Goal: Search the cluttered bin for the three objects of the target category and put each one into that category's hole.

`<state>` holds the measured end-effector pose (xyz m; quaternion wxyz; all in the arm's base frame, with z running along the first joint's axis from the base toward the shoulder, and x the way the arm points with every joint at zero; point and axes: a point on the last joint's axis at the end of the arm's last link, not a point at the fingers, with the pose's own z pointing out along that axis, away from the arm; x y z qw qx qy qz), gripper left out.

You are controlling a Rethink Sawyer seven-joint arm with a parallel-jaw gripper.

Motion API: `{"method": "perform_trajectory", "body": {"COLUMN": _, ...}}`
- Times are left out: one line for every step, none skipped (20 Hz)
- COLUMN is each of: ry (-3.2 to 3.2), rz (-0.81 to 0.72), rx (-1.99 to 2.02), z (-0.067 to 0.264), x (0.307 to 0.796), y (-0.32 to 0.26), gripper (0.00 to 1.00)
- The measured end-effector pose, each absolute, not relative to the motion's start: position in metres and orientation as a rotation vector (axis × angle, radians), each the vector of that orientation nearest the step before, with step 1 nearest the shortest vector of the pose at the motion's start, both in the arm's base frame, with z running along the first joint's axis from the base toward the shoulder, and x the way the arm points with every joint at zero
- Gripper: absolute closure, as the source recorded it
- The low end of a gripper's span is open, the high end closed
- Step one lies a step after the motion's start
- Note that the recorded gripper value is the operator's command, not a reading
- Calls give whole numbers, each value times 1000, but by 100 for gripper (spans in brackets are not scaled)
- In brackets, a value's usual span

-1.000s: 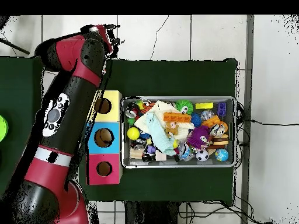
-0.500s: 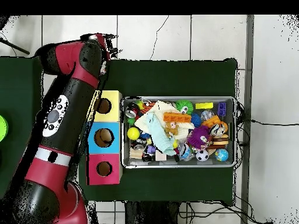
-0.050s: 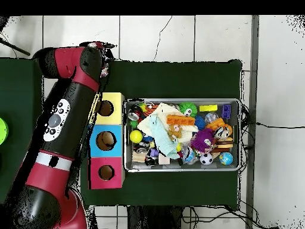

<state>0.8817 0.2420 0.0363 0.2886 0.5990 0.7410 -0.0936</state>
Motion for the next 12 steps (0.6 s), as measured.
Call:
{"method": "perform_trajectory", "body": {"ry": 1981, "rz": -248, "rx": 1600, "z": 35, "x": 881, "y": 243, "gripper": 0}}
{"method": "perform_trajectory", "body": {"ry": 1989, "rz": -242, "rx": 1604, "z": 33, "x": 880, "y": 246, "gripper": 0}}
{"method": "perform_trajectory", "body": {"ry": 1990, "rz": -241, "rx": 1604, "z": 32, "x": 880, "y": 247, "gripper": 0}}
{"method": "perform_trajectory", "body": {"ry": 1996, "rz": -237, "rx": 1604, "z": 31, "x": 879, "y": 249, "gripper": 0}}
{"method": "perform_trajectory", "body": {"ry": 2001, "rz": -233, "rx": 1605, "z": 29, "x": 879, "y": 251, "gripper": 0}}
{"method": "perform_trajectory", "body": {"ry": 2006, "rz": -231, "rx": 1605, "z": 28, "x": 879, "y": 253, "gripper": 0}}
{"method": "perform_trajectory", "body": {"ry": 2009, "rz": -229, "rx": 1604, "z": 27, "x": 878, "y": 254, "gripper": 0}}
{"method": "perform_trajectory", "body": {"ry": 2015, "rz": -225, "rx": 1604, "z": 25, "x": 878, "y": 256, "gripper": 0}}
{"method": "perform_trajectory", "body": {"ry": 2020, "rz": -223, "rx": 1604, "z": 24, "x": 877, "y": 258, "gripper": 0}}
{"method": "perform_trajectory", "body": {"ry": 2022, "rz": -222, "rx": 1605, "z": 23, "x": 877, "y": 259, "gripper": 0}}
{"method": "perform_trajectory", "body": {"ry": 2025, "rz": -221, "rx": 1606, "z": 22, "x": 876, "y": 259, "gripper": 0}}
{"method": "perform_trajectory", "body": {"ry": 2027, "rz": -220, "rx": 1608, "z": 20, "x": 876, "y": 260, "gripper": 0}}
